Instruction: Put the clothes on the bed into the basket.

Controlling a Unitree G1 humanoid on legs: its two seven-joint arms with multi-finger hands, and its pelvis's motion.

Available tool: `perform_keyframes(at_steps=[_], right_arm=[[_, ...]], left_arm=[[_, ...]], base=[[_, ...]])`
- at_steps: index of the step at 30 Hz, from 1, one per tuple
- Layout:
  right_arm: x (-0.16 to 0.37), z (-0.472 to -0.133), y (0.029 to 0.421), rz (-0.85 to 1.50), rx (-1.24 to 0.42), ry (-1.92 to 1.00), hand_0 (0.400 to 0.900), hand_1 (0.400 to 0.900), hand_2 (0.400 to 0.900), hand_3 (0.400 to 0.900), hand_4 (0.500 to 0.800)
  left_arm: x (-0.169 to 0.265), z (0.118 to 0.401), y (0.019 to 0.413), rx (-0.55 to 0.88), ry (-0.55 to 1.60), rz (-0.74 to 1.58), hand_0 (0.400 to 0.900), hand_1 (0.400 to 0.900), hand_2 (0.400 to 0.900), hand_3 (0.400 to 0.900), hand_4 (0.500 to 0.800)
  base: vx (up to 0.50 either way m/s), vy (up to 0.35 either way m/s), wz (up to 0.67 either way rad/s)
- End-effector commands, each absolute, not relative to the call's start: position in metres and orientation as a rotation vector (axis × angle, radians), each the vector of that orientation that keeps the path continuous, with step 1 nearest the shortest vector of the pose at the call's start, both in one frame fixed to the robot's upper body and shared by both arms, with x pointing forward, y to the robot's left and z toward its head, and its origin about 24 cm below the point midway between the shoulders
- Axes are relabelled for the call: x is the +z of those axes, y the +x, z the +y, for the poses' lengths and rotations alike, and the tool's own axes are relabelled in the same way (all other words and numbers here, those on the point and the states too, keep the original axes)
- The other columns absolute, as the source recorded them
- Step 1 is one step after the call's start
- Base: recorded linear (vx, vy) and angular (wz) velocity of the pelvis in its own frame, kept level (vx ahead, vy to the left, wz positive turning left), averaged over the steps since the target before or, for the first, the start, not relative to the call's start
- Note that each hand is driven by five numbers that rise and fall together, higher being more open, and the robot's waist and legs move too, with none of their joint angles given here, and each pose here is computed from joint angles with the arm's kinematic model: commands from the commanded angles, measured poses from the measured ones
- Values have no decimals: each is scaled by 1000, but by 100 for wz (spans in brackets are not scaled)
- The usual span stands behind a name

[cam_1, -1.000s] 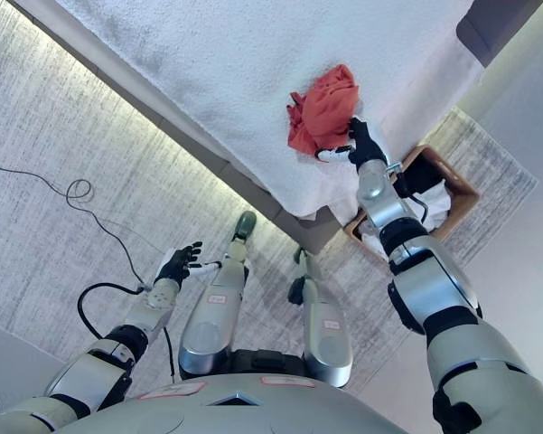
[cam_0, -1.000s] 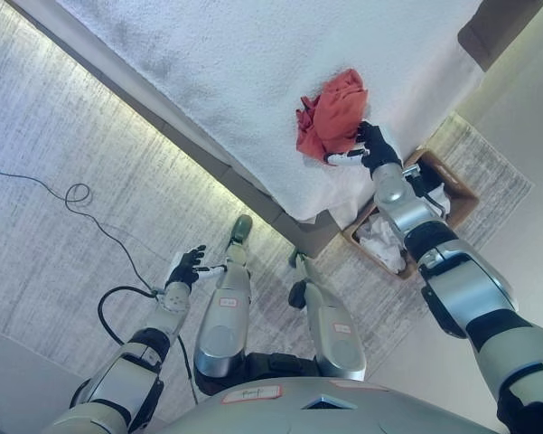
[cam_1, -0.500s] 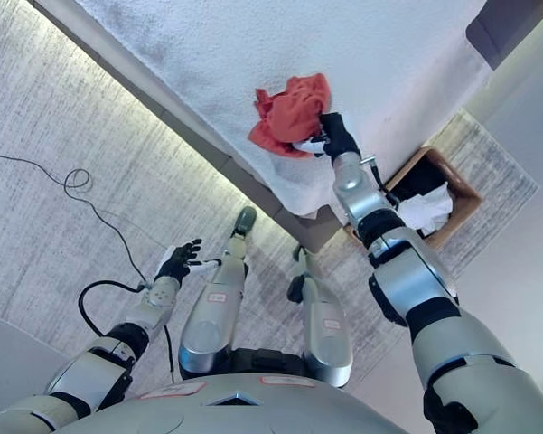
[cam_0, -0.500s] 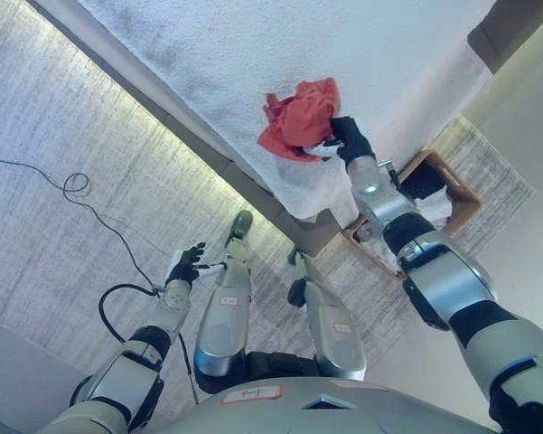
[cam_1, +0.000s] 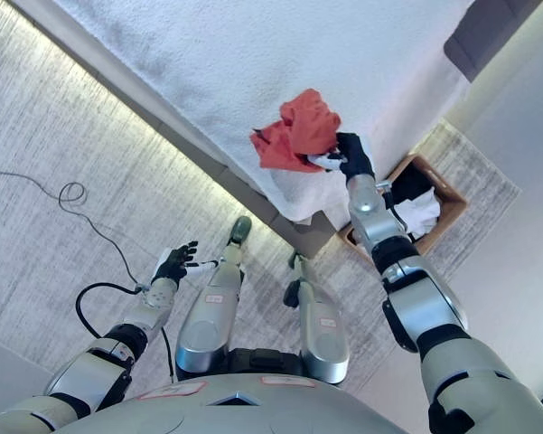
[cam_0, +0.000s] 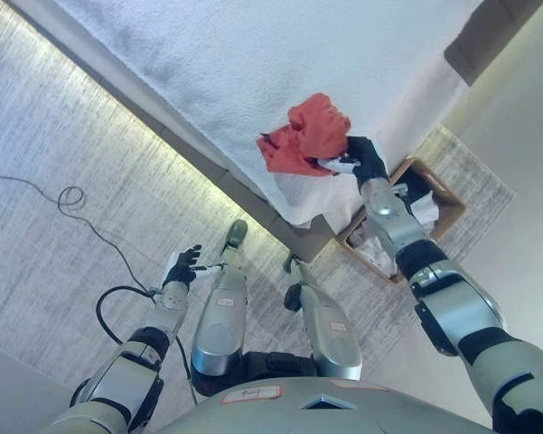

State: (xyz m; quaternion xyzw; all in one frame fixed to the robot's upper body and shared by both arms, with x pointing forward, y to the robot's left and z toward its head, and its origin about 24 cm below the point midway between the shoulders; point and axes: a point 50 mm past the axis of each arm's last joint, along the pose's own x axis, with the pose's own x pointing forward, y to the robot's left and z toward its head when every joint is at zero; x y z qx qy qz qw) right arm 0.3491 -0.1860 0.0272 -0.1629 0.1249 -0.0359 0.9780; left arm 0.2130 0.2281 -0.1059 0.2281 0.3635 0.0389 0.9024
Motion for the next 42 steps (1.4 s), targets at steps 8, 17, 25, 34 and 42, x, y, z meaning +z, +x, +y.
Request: perform_keyframes(at_steps=[8,17,25,34,42], right_arm=[[5,-319,278,340,-488,-334,400,400,400,400,500],[10,-383,232,379,-768,-285,400,400,400,400,500],[-3,-410,206,554,-840,-285,400,400,400,400,500],[-7,-438,174,753,-925,-237,400,400,400,400,500],[11,-454,169,738,-1009,-163,900,900,900,900,800]], left_arm=[[-127,254,164,128,473,919,900,900,900,900,800],[-134,257,147,132,440,982,900,900,900,900,800],[-141,252,132,83,442,1041,900,900,900,900,800],[-146,250,123,38,452,1085,900,900,900,900,800],[-149,249,117,24,460,1116,900,900,900,900,800]], base=[[63,7,-16],[44,-13,-11],[26,-12,-2],[31,-19,5],[20,-12,7]])
